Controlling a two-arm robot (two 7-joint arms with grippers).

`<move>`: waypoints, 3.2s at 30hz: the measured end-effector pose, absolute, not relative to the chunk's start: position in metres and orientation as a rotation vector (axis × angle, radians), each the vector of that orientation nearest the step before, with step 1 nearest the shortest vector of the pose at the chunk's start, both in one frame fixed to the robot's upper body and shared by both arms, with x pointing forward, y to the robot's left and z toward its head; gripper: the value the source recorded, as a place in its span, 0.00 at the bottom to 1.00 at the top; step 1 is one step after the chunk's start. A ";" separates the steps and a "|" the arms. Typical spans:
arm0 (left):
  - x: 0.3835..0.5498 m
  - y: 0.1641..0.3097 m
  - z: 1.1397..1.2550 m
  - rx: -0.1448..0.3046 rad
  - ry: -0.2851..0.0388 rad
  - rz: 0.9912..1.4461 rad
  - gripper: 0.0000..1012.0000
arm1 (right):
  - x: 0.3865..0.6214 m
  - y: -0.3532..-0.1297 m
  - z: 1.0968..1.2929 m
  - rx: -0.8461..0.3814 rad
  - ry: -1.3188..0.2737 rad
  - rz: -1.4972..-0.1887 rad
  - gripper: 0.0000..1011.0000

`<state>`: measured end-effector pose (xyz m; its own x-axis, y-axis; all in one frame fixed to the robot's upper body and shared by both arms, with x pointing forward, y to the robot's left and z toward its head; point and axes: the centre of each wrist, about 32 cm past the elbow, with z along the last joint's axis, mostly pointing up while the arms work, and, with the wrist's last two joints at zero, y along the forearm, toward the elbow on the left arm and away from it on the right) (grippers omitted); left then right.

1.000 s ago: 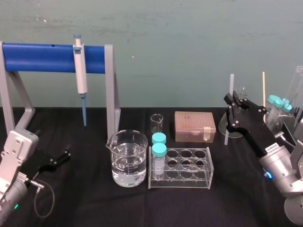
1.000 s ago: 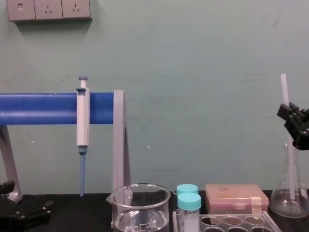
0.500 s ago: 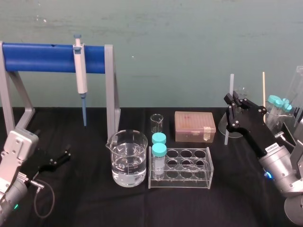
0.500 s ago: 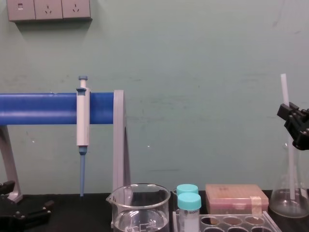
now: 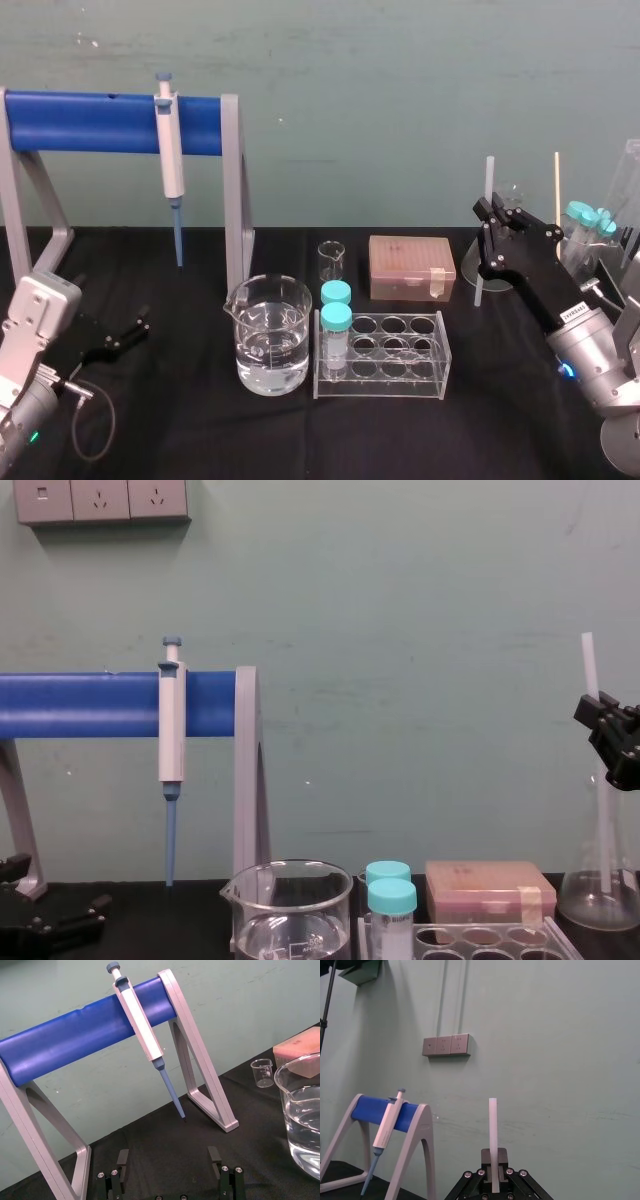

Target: Pick up the stirring rod with one hand, then place it down.

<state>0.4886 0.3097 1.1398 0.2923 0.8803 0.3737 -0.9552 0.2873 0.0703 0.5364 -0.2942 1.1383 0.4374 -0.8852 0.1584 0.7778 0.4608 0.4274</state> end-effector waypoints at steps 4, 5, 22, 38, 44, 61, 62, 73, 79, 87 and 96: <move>0.489 0.310 1.140 0.304 -0.285 1.248 0.99 | 0.536 -0.294 1.138 0.312 -0.387 -1.055 0.07; 0.489 0.310 1.140 0.304 -0.285 1.248 0.99 | 0.536 -0.294 1.138 0.311 -0.387 -1.055 0.07; 0.489 0.310 1.140 0.304 -0.285 1.248 0.99 | 0.536 -0.294 1.138 0.312 -0.387 -1.055 0.07; 0.489 0.310 1.140 0.304 -0.285 1.248 0.99 | 0.538 -0.293 1.139 0.304 -0.391 -1.024 0.07; 0.489 0.310 1.140 0.304 -0.285 1.248 0.99 | 0.542 -0.289 1.138 0.298 -0.379 -0.966 0.07; 0.489 0.310 1.140 0.304 -0.285 1.248 0.99 | 0.553 -0.282 1.130 0.302 -0.290 -0.882 0.07; 0.489 0.310 1.140 0.304 -0.285 1.248 0.99 | 0.553 -0.282 1.130 0.303 -0.286 -0.880 0.07; 0.489 0.310 1.140 0.304 -0.285 1.248 0.99 | 0.558 -0.282 1.126 0.303 -0.248 -0.851 0.07; 0.489 0.310 1.140 0.305 -0.285 1.248 0.99 | 0.561 -0.282 1.125 0.301 -0.241 -0.847 0.07; 0.489 0.310 1.140 0.304 -0.285 1.248 0.99 | 0.567 -0.284 1.124 0.302 -0.243 -0.840 0.07; 0.489 0.310 1.140 0.304 -0.285 1.248 0.99 | 0.573 -0.285 1.121 0.301 -0.222 -0.834 0.07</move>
<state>0.4886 0.3097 1.1398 0.2923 0.8803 0.3738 -0.9552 0.2873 0.0703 0.5733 -0.2855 1.1205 0.6530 -0.7536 0.0755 0.6914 0.6339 0.3466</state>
